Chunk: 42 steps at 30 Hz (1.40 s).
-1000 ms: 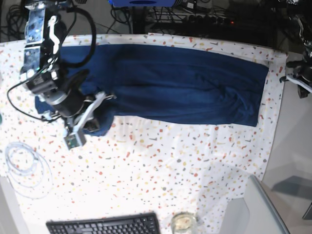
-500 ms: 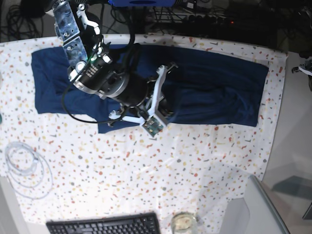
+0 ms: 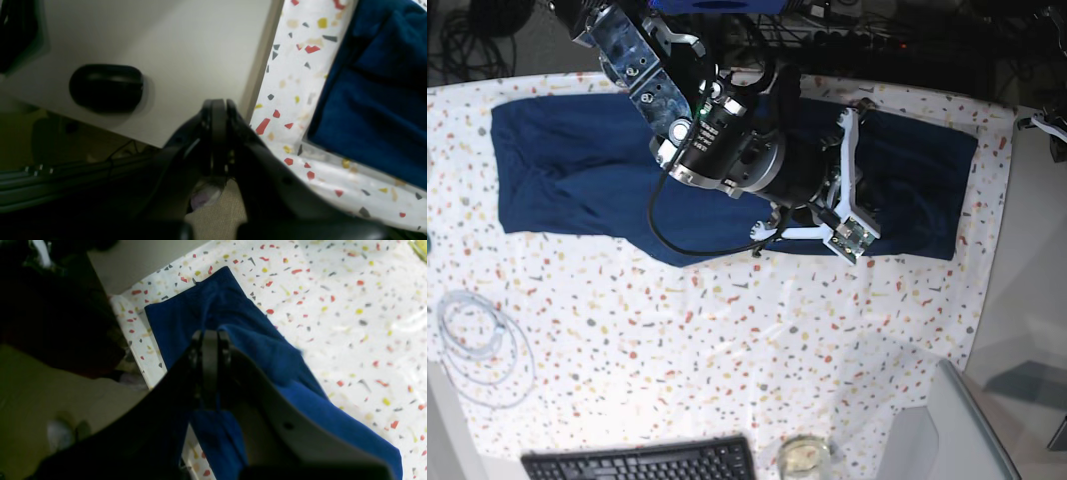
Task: Layout the t-shirt on the table in an organized manner, then fold the t-shirt properly
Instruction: 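Carry the sleeve with the right gripper across the strip toward the left gripper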
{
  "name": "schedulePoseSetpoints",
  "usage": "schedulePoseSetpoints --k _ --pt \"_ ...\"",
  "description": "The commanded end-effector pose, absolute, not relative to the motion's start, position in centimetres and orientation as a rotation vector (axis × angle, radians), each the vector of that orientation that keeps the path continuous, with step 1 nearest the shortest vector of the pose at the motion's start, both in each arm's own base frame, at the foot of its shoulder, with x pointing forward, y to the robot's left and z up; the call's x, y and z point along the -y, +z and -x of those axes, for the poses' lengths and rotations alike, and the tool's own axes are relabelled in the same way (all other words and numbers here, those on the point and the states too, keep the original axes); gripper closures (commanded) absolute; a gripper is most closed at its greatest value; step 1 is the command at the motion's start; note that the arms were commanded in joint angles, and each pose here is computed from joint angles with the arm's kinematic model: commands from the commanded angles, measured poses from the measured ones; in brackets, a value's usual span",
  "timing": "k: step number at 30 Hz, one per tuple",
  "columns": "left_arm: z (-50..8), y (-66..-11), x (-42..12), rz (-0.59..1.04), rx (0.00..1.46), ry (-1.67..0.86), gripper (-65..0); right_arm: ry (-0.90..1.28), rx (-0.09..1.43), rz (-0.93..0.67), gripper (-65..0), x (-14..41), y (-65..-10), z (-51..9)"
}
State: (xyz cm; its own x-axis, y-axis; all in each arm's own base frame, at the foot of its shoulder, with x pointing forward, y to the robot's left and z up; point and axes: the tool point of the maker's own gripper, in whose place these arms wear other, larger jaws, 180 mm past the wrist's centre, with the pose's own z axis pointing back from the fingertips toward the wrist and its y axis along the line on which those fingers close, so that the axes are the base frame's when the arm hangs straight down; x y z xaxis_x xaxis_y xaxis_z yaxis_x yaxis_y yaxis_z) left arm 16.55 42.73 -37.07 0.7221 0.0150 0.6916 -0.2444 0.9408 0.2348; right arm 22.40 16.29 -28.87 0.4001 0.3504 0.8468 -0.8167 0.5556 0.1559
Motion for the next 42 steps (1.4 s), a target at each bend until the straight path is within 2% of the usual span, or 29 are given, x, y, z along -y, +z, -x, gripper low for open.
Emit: schedulePoseSetpoints --k 1,8,13,23,29,37,42 --pt "-17.1 -35.8 -43.4 -0.344 0.792 0.139 0.0 0.805 0.917 -0.663 0.0 -17.4 -27.2 -22.4" --pt "-17.2 -35.7 -43.4 -0.344 0.793 0.137 0.0 0.816 0.906 -0.677 0.0 -18.4 -27.1 -21.5" --pt "-17.1 -35.8 -43.4 -0.343 0.792 0.138 0.0 0.824 0.831 -0.643 0.0 -18.5 -30.0 -21.8" --pt "-17.1 -35.9 -43.3 -0.340 0.789 0.139 0.0 0.810 0.800 -0.635 0.0 -19.2 -33.7 -22.7" --pt "-16.6 -36.2 -43.2 -0.340 0.775 0.135 0.0 0.815 0.828 -0.642 0.0 -19.7 -32.7 -23.4" --pt "-16.3 -36.6 -43.0 -0.332 0.769 0.141 0.0 0.970 0.876 -0.650 0.0 -22.3 -31.0 -22.4" --pt "-16.2 -36.6 -42.9 -0.331 0.767 0.145 0.0 0.972 0.919 -0.665 0.0 -22.9 -30.0 -23.0"
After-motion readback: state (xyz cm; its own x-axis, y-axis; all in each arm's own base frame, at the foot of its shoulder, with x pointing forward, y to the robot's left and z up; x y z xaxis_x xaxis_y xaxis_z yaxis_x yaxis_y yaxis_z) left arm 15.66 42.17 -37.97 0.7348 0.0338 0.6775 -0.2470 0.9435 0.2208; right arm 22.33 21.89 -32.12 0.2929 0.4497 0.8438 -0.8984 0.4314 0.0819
